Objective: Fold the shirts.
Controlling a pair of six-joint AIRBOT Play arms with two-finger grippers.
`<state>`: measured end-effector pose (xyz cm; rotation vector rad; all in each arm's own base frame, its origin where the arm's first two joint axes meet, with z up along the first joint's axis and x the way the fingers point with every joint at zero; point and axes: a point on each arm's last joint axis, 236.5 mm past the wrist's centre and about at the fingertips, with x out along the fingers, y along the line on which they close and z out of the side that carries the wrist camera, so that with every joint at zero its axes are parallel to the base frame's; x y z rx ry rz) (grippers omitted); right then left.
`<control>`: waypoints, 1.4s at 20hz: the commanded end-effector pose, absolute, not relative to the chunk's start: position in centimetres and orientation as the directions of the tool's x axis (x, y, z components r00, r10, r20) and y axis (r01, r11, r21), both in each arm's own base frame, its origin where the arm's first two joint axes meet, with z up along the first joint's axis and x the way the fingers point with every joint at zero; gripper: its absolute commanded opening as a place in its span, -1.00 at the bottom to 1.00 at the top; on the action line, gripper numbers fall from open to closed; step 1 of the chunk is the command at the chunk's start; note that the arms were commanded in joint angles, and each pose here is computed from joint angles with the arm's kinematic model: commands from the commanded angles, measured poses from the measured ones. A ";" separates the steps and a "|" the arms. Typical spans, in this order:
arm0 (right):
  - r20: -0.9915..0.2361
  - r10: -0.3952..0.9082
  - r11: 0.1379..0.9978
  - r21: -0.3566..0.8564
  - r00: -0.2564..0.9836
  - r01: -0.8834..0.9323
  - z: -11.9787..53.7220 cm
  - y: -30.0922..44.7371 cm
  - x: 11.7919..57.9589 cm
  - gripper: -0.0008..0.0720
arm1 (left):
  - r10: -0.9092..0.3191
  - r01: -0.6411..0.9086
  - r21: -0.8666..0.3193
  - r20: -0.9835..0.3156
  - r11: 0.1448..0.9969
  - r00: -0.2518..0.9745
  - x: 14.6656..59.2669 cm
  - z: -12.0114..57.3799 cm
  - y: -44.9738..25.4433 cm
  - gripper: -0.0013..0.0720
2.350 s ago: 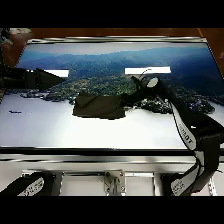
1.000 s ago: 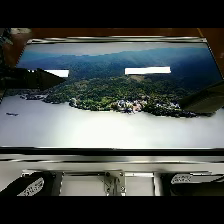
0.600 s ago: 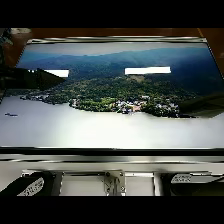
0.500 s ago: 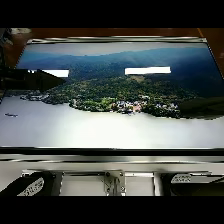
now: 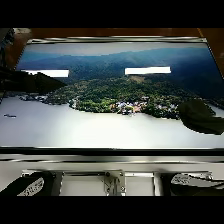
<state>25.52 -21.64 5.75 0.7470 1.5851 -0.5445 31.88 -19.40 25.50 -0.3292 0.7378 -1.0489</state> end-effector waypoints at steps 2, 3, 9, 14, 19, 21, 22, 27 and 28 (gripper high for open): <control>-0.946 0.133 0.666 -0.134 -0.294 0.733 3.7 -20.3 17.8 -0.81 | -0.868 0.683 -0.543 -0.382 0.489 0.318 32.5 25.7 -19.3 -0.86; -0.935 0.123 0.666 -0.172 -0.334 0.726 3.3 -20.2 16.5 -0.81 | -0.866 0.681 -0.541 -0.378 0.494 0.328 32.8 25.8 -19.2 -0.86; -0.893 0.201 0.652 -0.185 -0.403 0.735 -1.4 -17.0 13.4 -0.81 | -0.859 0.689 -0.518 -0.368 0.507 0.355 33.4 26.1 -19.1 -0.86; -0.928 0.121 0.656 -0.193 -0.353 0.730 -3.4 -18.6 14.3 -0.80 | -0.860 0.689 -0.519 -0.369 0.506 0.354 33.4 26.0 -19.1 -0.86; -0.919 0.077 0.677 -0.237 -0.387 0.697 -3.2 -19.7 13.5 0.47 | -0.860 0.689 -0.519 -0.369 0.506 0.354 33.4 26.0 -19.1 -0.86; -0.893 0.122 0.709 -0.226 -0.432 0.668 -2.4 -18.6 12.4 0.47 | -0.859 0.689 -0.519 -0.368 0.506 0.354 33.4 26.0 -19.1 -0.85; -0.880 0.143 0.727 -0.217 -0.454 0.651 -1.8 -18.0 11.9 0.47 | -0.859 0.689 -0.518 -0.367 0.508 0.357 33.5 26.1 -19.0 -0.86; -0.986 -0.036 0.721 -0.139 -0.164 0.679 5.4 -21.2 17.7 0.46 | -0.824 0.656 -0.499 -0.333 0.566 0.457 36.2 26.6 -18.2 -0.86; -0.994 -0.104 0.717 -0.049 0.036 0.695 8.3 -22.2 21.7 0.46 | -0.796 0.635 -0.480 -0.341 0.605 0.500 37.5 26.3 -17.8 -0.86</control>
